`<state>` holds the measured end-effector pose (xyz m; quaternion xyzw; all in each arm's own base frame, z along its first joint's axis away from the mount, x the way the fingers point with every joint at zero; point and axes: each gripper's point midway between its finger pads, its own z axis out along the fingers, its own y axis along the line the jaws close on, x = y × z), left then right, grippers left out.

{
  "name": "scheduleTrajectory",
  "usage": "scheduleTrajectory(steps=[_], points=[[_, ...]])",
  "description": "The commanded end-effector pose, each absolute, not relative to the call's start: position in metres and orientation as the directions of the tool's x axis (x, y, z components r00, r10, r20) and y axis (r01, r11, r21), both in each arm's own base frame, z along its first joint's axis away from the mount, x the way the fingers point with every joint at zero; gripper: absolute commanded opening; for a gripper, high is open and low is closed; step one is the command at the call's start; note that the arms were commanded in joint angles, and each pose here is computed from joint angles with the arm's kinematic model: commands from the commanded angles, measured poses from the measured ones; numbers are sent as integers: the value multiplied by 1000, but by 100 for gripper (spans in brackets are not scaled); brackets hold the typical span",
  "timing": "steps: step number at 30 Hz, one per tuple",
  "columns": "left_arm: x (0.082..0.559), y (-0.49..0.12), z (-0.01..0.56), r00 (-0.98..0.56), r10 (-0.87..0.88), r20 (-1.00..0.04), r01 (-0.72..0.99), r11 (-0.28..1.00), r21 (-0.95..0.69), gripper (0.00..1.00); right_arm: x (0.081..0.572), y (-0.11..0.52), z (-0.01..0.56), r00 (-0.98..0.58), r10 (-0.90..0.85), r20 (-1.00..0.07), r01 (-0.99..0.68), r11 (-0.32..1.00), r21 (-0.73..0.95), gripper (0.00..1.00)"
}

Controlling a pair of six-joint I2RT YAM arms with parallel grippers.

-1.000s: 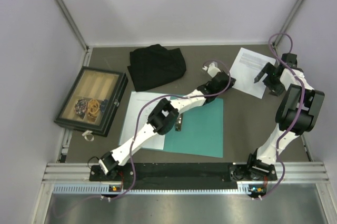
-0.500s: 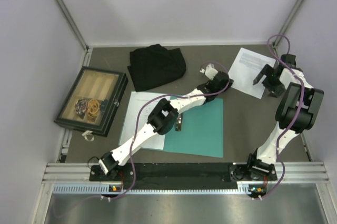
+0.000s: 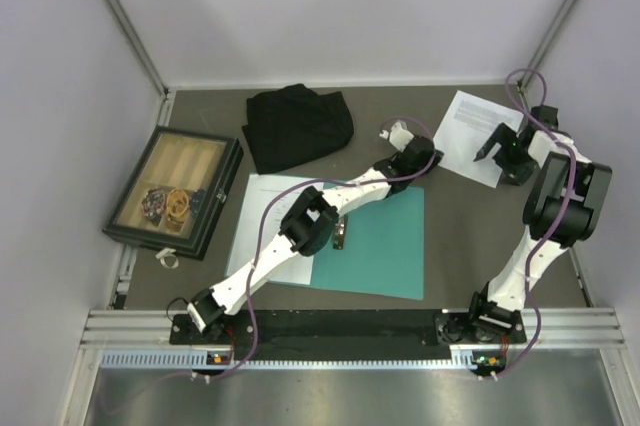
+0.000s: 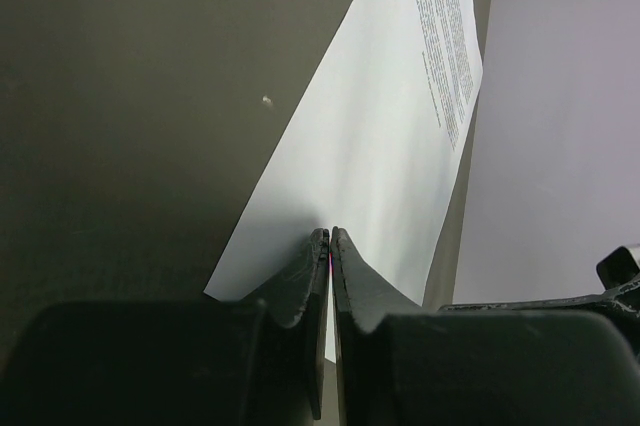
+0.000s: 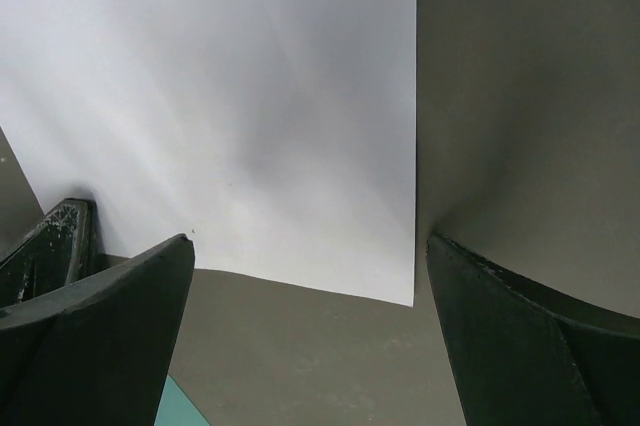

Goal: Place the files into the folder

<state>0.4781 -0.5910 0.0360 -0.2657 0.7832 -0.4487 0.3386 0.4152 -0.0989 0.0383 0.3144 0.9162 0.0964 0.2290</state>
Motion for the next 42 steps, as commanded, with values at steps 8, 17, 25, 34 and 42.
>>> scheduleTrajectory(steps=[8, 17, 25, 34, 42], points=[[465, -578, -7, -673, -665, -324, -165, 561, -811, 10, 441, -84, 32, -683, 635, -361, 460, 758, 463, 99], [462, -579, -10, -690, -649, -320, -161, 568, -807, 10, 458, -61, 50, -685, 629, -368, 337, 721, 606, 99], [462, -575, -18, -708, -632, -314, -166, 581, -797, 10, 468, -74, 48, -681, 595, -428, 303, 760, 575, 99], [464, -570, -26, -732, -619, -285, -178, 578, -797, 10, 490, -75, 46, -666, 610, -429, 282, 738, 613, 99], [460, -568, -38, -756, -605, -252, -196, 576, -793, 10, 513, -83, 58, -659, 596, -458, 255, 751, 609, 99]])
